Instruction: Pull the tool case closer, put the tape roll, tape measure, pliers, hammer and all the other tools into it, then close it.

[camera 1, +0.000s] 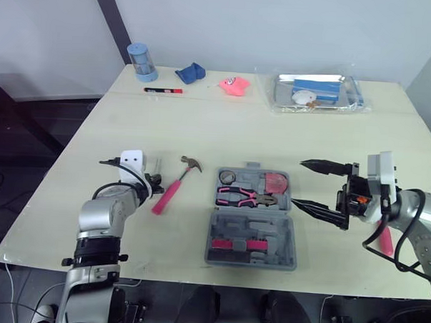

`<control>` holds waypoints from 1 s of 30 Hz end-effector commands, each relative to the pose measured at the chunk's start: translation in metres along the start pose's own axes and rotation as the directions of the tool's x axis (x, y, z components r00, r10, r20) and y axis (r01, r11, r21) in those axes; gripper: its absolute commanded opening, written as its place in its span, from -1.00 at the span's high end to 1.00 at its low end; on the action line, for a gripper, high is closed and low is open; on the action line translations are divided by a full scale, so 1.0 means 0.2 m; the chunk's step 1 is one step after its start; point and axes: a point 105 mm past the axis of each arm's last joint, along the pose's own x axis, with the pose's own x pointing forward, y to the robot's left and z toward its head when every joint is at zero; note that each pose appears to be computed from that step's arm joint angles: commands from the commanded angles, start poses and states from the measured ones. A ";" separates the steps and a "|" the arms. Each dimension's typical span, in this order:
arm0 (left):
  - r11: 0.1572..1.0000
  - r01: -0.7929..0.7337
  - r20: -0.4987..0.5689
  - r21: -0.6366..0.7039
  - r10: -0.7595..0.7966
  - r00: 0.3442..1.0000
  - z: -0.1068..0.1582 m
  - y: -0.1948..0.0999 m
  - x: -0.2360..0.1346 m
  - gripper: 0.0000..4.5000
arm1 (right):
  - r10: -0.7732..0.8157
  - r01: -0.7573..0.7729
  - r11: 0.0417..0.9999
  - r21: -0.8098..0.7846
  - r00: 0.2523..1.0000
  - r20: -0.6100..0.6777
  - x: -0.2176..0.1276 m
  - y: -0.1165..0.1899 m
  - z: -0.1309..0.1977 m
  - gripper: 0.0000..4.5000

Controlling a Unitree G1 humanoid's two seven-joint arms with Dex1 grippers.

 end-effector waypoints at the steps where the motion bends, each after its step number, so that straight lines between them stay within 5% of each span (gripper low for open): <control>1: 1.000 -0.024 0.048 -0.004 0.025 0.999 0.06 0.04 -0.01 0.32 | -0.004 0.004 0.999 -0.038 1.000 0.008 -0.01 0.01 0.04 -1.00; 19: 0.998 -0.044 -0.027 -0.046 0.043 0.999 -0.05 0.06 0.01 0.32 | -0.011 0.012 0.999 -0.044 1.000 0.008 -0.02 0.01 0.05 -1.00; 23: 0.997 -0.055 -0.035 -0.052 0.053 0.998 -0.07 0.07 0.00 0.92 | -0.012 0.012 0.999 -0.045 1.000 0.010 -0.01 0.01 0.05 -1.00; 30: 0.997 -0.047 0.021 -0.066 0.048 0.999 -0.02 0.11 -0.03 1.00 | -0.014 0.015 0.999 -0.046 1.000 0.014 -0.01 0.00 0.05 -1.00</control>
